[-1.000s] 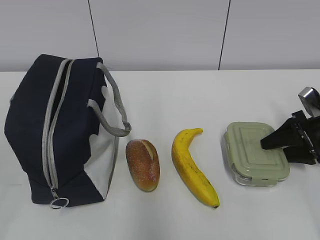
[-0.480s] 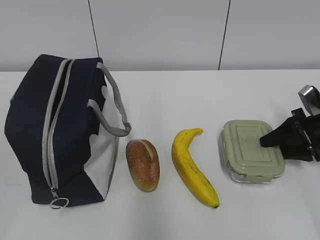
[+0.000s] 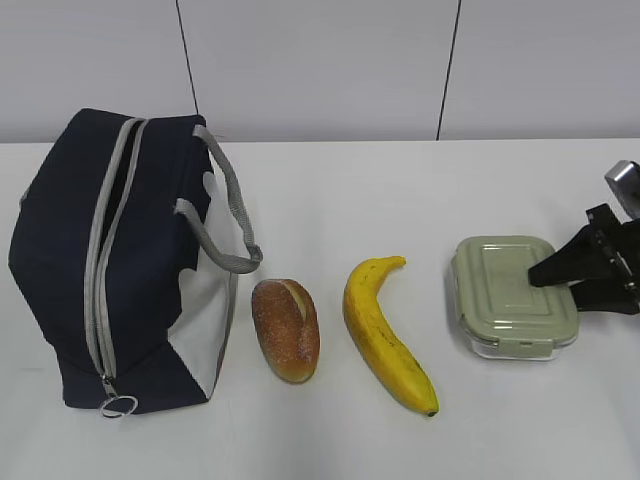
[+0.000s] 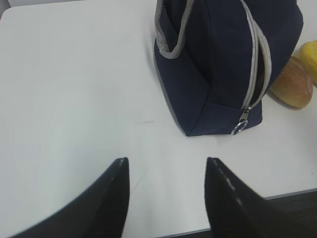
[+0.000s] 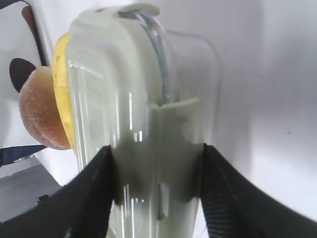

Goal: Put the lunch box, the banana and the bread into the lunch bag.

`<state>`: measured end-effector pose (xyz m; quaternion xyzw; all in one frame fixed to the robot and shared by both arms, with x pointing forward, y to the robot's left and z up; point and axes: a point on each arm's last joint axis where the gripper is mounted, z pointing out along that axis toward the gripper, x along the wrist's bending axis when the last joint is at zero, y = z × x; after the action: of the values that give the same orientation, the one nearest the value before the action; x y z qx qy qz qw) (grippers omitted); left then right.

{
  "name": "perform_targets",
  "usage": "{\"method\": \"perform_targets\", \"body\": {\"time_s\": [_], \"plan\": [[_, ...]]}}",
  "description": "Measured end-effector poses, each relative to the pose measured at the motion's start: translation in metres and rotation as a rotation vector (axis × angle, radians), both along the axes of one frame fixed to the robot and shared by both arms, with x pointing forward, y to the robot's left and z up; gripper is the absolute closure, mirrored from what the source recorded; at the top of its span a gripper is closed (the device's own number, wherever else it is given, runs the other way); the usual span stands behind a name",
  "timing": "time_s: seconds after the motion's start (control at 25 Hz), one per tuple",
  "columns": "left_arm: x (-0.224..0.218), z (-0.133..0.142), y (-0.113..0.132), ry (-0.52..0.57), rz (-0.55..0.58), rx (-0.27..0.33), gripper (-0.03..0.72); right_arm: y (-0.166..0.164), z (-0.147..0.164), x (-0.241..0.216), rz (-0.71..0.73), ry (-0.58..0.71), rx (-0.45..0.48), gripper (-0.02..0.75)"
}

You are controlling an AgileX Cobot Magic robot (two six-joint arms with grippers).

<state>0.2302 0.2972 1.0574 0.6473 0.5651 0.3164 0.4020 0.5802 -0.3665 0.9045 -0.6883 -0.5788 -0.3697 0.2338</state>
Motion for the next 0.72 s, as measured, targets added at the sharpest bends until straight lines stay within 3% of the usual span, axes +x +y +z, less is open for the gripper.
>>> {"method": "perform_targets", "body": {"time_s": [0.28,0.48,0.72], "plan": [[0.000,0.000,0.000,0.000,0.000,0.000,0.321,0.021,0.036,0.002,0.002,-0.057,-0.020,0.362],[0.008,0.001,-0.001,0.043,-0.002,0.002,0.379,0.055,0.067,0.001,0.053,-0.106,-0.010,0.362],[0.034,0.020,-0.012,0.166,-0.046,-0.064,0.398,0.088,0.099,-0.007,0.097,-0.149,0.022,0.362]]}}
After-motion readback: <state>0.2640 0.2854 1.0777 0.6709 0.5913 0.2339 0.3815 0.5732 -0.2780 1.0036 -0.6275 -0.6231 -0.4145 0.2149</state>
